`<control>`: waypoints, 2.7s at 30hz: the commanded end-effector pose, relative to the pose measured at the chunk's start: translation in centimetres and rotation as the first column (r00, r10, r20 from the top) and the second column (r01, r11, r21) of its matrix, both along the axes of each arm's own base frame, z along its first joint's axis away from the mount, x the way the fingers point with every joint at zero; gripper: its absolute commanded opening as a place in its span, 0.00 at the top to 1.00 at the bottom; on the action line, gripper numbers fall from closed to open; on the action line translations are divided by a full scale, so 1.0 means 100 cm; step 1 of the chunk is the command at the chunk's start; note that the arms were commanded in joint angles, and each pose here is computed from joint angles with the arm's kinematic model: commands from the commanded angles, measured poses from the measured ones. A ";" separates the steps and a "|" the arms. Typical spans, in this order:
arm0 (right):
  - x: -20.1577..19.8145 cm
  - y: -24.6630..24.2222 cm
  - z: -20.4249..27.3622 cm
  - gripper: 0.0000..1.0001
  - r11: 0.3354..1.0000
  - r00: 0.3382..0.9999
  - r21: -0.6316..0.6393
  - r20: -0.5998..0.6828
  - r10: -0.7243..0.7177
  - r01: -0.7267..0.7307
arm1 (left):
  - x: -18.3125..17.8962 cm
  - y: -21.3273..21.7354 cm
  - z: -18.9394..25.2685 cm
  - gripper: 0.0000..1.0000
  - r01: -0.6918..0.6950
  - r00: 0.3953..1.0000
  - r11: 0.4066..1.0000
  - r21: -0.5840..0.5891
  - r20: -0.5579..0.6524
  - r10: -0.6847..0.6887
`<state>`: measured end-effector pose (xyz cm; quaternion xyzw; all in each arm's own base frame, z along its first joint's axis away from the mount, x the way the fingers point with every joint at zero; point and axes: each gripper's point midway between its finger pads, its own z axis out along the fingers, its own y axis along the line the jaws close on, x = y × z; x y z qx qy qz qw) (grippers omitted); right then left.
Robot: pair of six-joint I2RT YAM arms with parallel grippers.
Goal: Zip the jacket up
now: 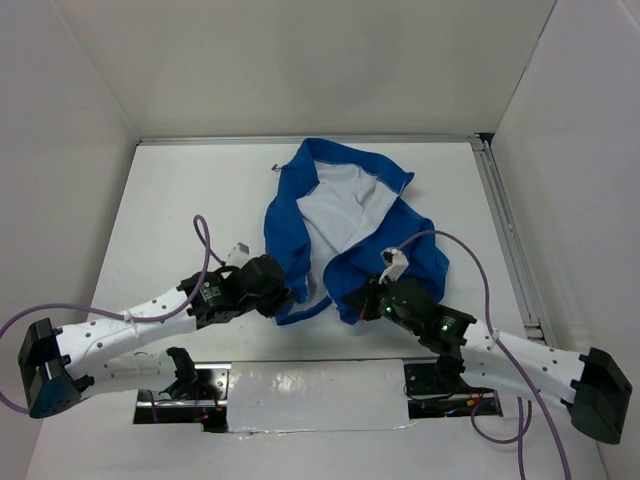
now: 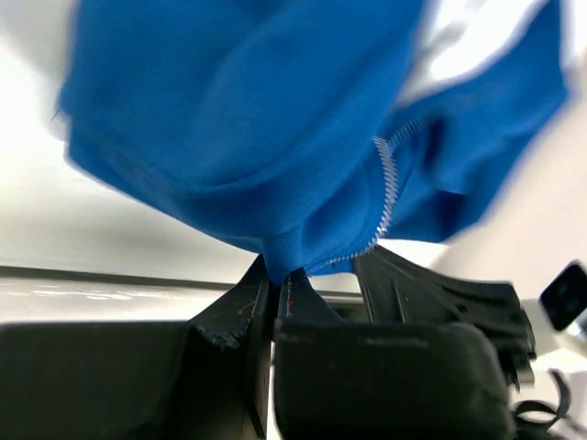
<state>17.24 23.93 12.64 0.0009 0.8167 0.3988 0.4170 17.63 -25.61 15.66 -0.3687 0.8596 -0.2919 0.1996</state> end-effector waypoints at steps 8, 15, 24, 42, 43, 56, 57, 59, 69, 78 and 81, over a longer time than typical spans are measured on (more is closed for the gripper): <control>-0.051 -0.001 -0.073 0.70 0.902 0.941 -0.319 -0.264 0.210 -0.291 | -0.032 0.029 -0.046 1.00 0.106 0.993 0.990 0.089 -0.053 -0.101; -0.054 0.009 -0.049 0.33 0.890 0.937 -0.314 -0.223 0.268 -0.330 | -0.036 0.027 -0.055 1.00 0.155 0.985 0.979 0.131 -0.089 -0.145; -0.040 0.020 -0.038 0.32 0.911 0.961 -0.354 -0.247 0.127 -0.212 | -0.046 0.036 -0.066 1.00 0.153 0.982 0.977 0.150 -0.137 -0.133; -0.024 0.030 -0.100 0.44 0.801 0.933 -0.592 -0.332 -0.140 -0.090 | -0.058 0.052 -0.066 1.00 0.160 0.985 0.983 0.092 -0.077 -0.153; -0.026 0.031 -0.102 0.45 0.799 0.931 -0.593 -0.339 -0.137 -0.099 | -0.058 0.052 -0.066 1.00 0.157 0.986 0.984 0.089 -0.076 -0.150; -0.029 0.026 -0.127 0.45 0.723 0.904 -0.679 -0.378 -0.198 -0.126 | -0.061 0.062 -0.073 1.00 0.113 0.988 0.987 0.118 -0.120 -0.099; -0.028 0.028 -0.128 0.46 0.714 0.903 -0.687 -0.380 -0.201 -0.130 | -0.062 0.064 -0.074 1.00 0.104 0.987 0.986 0.132 -0.133 -0.086; -0.033 0.022 -0.139 0.47 0.670 0.896 -0.727 -0.386 -0.219 -0.149 | -0.062 0.068 -0.076 1.00 0.086 0.987 0.985 0.153 -0.149 -0.063; -0.040 0.016 -0.167 0.74 0.582 0.875 -0.786 -0.417 -0.248 -0.209 | -0.066 0.082 -0.077 1.00 0.020 0.979 0.977 0.213 -0.200 0.023; -0.021 0.032 -0.115 1.00 0.735 0.940 -0.668 -0.310 -0.140 -0.111 | -0.058 0.075 -0.067 1.00 0.031 0.984 0.974 0.225 -0.178 0.010; 0.001 0.059 -0.043 1.00 0.889 0.992 -0.456 -0.124 -0.014 -0.044 | -0.043 0.063 -0.043 1.00 0.052 0.995 0.976 0.211 -0.096 -0.032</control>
